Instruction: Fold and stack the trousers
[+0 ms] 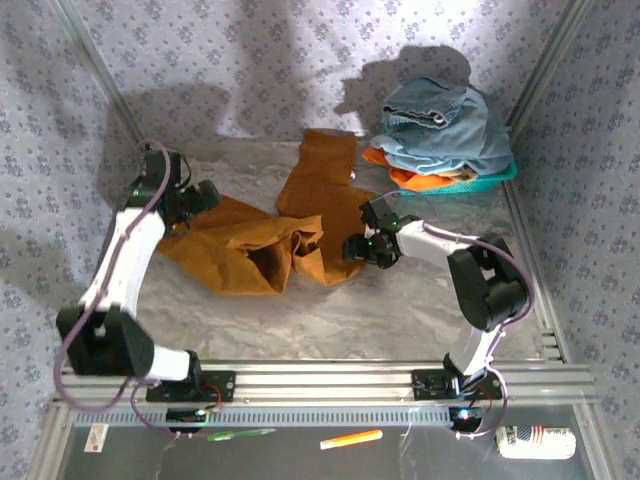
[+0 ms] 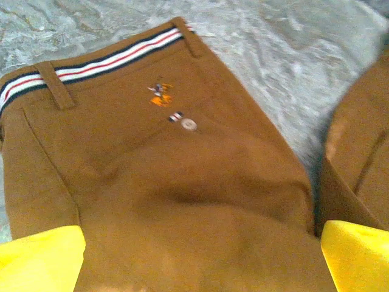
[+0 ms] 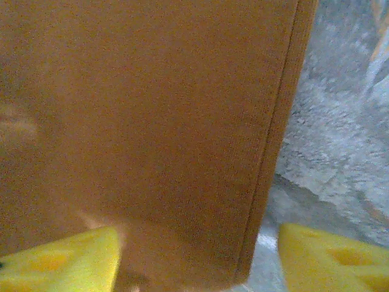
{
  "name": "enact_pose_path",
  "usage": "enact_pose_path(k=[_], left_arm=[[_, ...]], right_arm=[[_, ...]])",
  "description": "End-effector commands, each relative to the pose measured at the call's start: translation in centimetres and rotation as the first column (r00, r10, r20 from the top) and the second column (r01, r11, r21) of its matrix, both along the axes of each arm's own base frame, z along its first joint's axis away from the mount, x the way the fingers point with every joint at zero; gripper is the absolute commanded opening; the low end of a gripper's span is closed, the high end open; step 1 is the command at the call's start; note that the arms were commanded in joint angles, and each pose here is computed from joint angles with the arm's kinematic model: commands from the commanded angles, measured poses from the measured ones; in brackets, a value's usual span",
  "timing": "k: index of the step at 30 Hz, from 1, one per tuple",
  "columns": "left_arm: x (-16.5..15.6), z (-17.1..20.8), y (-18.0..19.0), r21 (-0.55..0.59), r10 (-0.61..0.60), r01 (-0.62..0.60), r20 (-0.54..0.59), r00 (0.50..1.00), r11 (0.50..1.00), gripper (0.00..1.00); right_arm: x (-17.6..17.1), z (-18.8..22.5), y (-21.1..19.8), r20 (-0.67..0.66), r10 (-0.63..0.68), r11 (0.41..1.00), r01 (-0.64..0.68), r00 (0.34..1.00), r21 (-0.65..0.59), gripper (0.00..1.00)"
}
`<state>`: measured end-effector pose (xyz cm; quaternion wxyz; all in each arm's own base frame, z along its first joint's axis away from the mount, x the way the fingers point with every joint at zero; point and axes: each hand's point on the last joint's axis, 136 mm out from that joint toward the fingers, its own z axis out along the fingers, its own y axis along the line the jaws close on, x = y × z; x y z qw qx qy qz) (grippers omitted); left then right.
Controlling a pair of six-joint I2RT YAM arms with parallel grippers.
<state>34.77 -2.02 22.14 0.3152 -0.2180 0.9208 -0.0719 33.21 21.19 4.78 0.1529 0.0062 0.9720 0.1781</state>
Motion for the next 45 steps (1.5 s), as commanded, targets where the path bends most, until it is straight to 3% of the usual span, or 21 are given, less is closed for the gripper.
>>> enact_pose_path(k=[1,5,10,14,19,25,29,32,37,39,41,44,45], left_arm=[[-4.9,-2.6,-0.3,0.039,-0.017,0.021,-0.087,0.996,0.999,1.00],[-9.7,-4.5,-1.7,-0.005,-0.033,0.032,-0.088,0.996,0.999,1.00],[-13.2,-6.9,-5.0,-0.032,-0.133,0.130,-0.085,0.987,0.991,1.00],[-15.0,-9.8,-6.6,-0.074,-0.169,0.162,-0.102,0.980,0.984,0.99],[-16.9,-13.2,-6.3,-0.089,-0.139,0.127,-0.142,0.980,0.988,1.00],[-15.6,-15.1,-7.2,-0.099,-0.161,0.152,-0.090,0.983,0.983,1.00],[-14.7,-16.2,-7.4,-0.061,-0.175,0.170,-0.076,0.982,0.983,0.98],[-13.6,-16.5,-7.3,-0.030,-0.175,0.174,-0.018,0.984,0.984,0.85],[-11.9,-15.8,-6.6,0.047,-0.156,0.154,0.050,0.987,0.987,0.45],[-11.6,-16.0,-6.5,0.068,-0.159,0.156,0.045,0.986,0.985,0.39],[-11.5,-16.2,-6.5,0.084,-0.162,0.159,0.034,0.986,0.984,0.24],[-11.3,-15.5,-6.5,0.096,-0.170,0.165,0.039,0.985,0.982,0.00],[-11.3,-15.2,-6.5,0.098,-0.175,0.170,0.043,0.984,0.981,0.00]], right_arm=[[2.2,5.8,0.4,0.127,-0.038,0.998,0.030,0.991,0.064,0.81],[4.4,7.1,2.6,0.105,-0.097,0.978,0.075,0.990,0.195,0.86],[5.9,9.8,6.3,0.119,-0.090,0.935,0.043,0.989,0.352,0.90],[4.5,9.6,6.0,0.117,-0.078,0.946,0.036,0.990,0.324,0.90],[-0.1,6.5,3.4,0.066,-0.063,0.962,0.043,0.996,0.269,0.90],[-6.7,6.0,4.7,0.155,0.165,0.968,-0.190,0.974,0.166,0.91],[-9.1,4.2,5.4,0.164,0.303,0.948,-0.315,0.939,0.054,0.88],[-9.7,3.5,7.0,0.192,0.405,0.912,-0.410,0.894,-0.014,0.85],[-8.0,2.6,8.6,0.190,0.481,0.876,-0.460,0.856,-0.147,0.70],[-7.2,2.6,9.1,0.198,0.486,0.873,-0.461,0.851,-0.161,0.54],[-6.5,2.6,9.3,0.207,0.478,0.876,-0.449,0.853,-0.173,0.33],[-6.0,3.4,9.2,0.225,0.467,0.882,-0.433,0.855,-0.187,0.09],[-5.9,3.7,9.0,0.235,0.461,0.885,-0.424,0.856,-0.191,0.02]])
